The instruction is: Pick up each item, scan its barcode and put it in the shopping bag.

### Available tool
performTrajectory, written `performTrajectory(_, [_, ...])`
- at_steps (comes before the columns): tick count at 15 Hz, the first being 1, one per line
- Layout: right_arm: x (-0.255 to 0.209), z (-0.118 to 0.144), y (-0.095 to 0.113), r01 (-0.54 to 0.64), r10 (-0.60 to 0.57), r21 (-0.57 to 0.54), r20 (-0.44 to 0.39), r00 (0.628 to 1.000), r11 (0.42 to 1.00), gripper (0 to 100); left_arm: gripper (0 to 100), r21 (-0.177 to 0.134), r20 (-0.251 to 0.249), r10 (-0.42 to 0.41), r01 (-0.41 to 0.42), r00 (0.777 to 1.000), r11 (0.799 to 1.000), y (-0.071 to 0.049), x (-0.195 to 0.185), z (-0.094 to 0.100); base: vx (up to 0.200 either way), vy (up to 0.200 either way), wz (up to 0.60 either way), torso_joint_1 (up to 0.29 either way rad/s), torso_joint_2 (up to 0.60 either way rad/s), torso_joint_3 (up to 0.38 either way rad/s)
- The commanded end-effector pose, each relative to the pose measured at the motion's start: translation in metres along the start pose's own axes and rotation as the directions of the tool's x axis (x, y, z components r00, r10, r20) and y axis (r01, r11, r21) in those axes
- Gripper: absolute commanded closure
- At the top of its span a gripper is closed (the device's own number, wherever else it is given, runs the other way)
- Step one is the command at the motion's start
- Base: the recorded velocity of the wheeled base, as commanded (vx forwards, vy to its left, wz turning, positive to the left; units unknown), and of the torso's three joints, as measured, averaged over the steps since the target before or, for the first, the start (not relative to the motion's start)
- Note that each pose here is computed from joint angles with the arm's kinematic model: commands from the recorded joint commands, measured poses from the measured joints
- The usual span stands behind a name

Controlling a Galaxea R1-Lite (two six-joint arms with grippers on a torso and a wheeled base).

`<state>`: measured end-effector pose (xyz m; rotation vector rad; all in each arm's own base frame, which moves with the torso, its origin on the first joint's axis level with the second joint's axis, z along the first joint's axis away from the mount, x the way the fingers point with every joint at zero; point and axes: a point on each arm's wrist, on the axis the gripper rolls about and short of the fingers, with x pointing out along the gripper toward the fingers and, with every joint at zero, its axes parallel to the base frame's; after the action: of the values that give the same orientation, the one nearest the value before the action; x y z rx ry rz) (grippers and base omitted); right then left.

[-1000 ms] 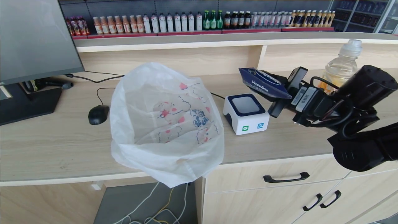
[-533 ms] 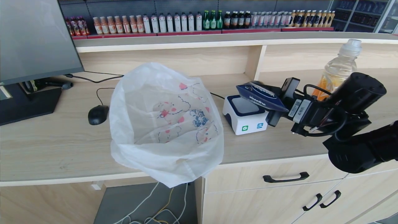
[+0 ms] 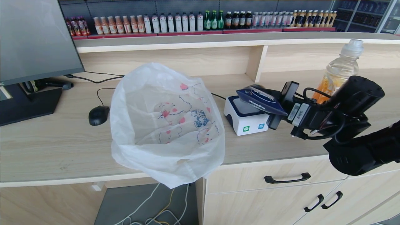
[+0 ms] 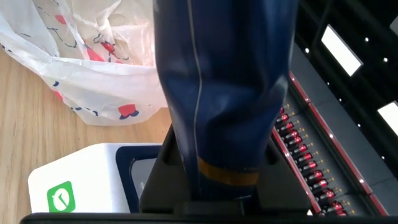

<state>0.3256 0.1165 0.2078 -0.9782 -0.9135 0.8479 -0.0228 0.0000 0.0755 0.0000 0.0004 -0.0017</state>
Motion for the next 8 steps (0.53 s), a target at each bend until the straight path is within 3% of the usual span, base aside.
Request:
performTrajectory(1, [-0.0011,-0.0009,0.0033,-0.008,0.008,0.004,-0.005,1.0,1.0,100,0,0.0,0.0,0.0,0.0,1.0,1.0,0.0,0.0,0.0,0.0,0.0,0.0,0.0,0.0,0.0])
performTrajectory(8, [-0.002,-0.0009,0.0067,-0.024,0.024,0.002,-0.013,1.0,1.0,100,0,0.0,0.0,0.0,0.0,1.0,1.0,0.0,0.0,0.0,0.0,0.0,0.0,0.0,0.0,0.0])
